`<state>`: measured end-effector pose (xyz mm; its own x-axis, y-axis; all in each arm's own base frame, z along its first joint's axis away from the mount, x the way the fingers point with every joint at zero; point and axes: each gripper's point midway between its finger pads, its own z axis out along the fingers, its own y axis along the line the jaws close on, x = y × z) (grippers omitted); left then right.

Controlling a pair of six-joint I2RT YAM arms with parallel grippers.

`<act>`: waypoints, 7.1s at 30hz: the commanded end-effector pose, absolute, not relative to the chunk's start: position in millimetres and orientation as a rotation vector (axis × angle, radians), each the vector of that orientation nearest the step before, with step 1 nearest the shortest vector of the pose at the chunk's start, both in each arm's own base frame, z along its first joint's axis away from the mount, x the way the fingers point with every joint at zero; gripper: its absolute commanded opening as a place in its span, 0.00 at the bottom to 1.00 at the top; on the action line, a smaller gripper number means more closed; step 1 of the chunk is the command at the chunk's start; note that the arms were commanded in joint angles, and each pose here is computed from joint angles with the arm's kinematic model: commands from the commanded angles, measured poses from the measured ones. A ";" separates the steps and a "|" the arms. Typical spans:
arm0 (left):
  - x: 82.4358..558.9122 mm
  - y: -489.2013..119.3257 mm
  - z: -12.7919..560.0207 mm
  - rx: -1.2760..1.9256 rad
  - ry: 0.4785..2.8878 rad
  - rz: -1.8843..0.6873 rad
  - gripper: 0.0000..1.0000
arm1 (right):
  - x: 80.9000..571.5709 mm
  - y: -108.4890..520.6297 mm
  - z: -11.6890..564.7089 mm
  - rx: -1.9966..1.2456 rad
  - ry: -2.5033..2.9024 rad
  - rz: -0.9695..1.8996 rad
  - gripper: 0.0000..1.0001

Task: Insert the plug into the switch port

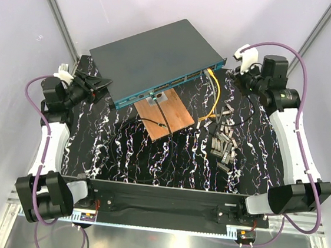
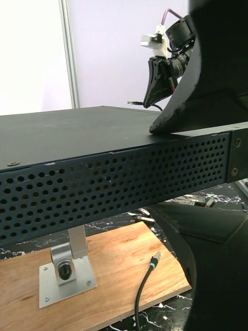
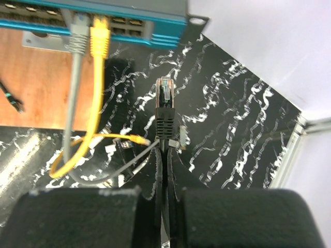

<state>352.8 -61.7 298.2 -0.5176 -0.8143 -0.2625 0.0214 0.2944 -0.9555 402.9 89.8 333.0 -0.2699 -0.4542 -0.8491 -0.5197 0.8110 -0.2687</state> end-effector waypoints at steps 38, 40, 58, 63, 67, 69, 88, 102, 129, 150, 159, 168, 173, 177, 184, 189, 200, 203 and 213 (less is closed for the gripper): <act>361.0 -81.2 311.2 -0.584 1.718 -1.337 0.00 | 439.9 147.1 345.4 -0.713 1.828 0.064 0.00; 361.6 -81.6 310.8 -0.582 1.720 -1.337 0.00 | 439.4 147.4 347.7 -0.710 1.825 0.067 0.00; 361.9 -80.9 309.1 -0.582 1.721 -1.333 0.00 | 439.3 159.7 338.4 -0.756 1.837 0.101 0.00; 361.6 -80.8 307.3 -0.587 1.724 -1.333 0.00 | 439.2 157.6 345.1 -0.738 1.823 0.091 0.00; 362.1 -80.9 304.9 -0.594 1.727 -1.338 0.00 | 436.0 158.8 353.6 -0.733 1.807 0.105 0.00; 362.7 -80.7 305.0 -0.595 1.725 -1.337 0.00 | 436.6 159.0 354.0 -0.733 1.807 0.105 0.00; 363.6 -80.7 305.7 -0.593 1.725 -1.338 0.00 | 436.9 169.2 341.8 -0.801 1.836 0.141 0.00; 362.7 -81.7 302.3 -0.599 1.733 -1.344 0.00 | 437.8 176.5 353.9 -0.813 1.767 0.127 0.00; 362.9 -81.2 302.2 -0.598 1.735 -1.342 0.00 | 442.6 172.0 363.5 -0.746 1.730 0.100 0.00; 364.2 -83.6 300.7 -0.580 1.757 -1.341 0.00 | 462.2 183.6 355.8 -0.735 1.747 0.138 0.00; 365.5 -83.7 299.5 -0.581 1.760 -1.340 0.00 | 458.9 190.3 387.0 -0.718 1.702 0.182 0.00; 366.3 -85.5 297.0 -0.570 1.781 -1.336 0.00 | 469.1 198.3 367.8 -0.733 1.727 0.189 0.00; 366.9 -85.7 296.4 -0.568 1.783 -1.337 0.00 | 474.6 200.6 381.4 -0.715 1.702 0.192 0.00; 367.0 -85.5 296.5 -0.570 1.784 -1.336 0.00 | 474.2 203.9 392.4 -0.717 1.683 0.204 0.00; 369.5 -85.2 294.9 -0.568 1.789 -1.341 0.00 | 481.1 213.4 383.9 -0.742 1.692 0.208 0.00; 369.5 -85.6 299.7 -0.546 1.781 -1.334 0.00 | 477.9 209.2 379.5 -0.753 1.707 0.187 0.00; 370.3 -70.9 320.1 -0.496 1.750 -1.237 0.35 | 449.2 176.5 379.4 -0.736 1.770 0.124 0.25; 369.9 -64.1 324.0 -0.484 1.745 -1.205 0.44 | 444.2 161.2 377.1 -0.712 1.799 0.126 0.32; 361.6 -45.9 326.1 -0.484 1.742 -1.143 0.67 | 411.0 129.2 378.6 -0.687 1.831 0.139 0.41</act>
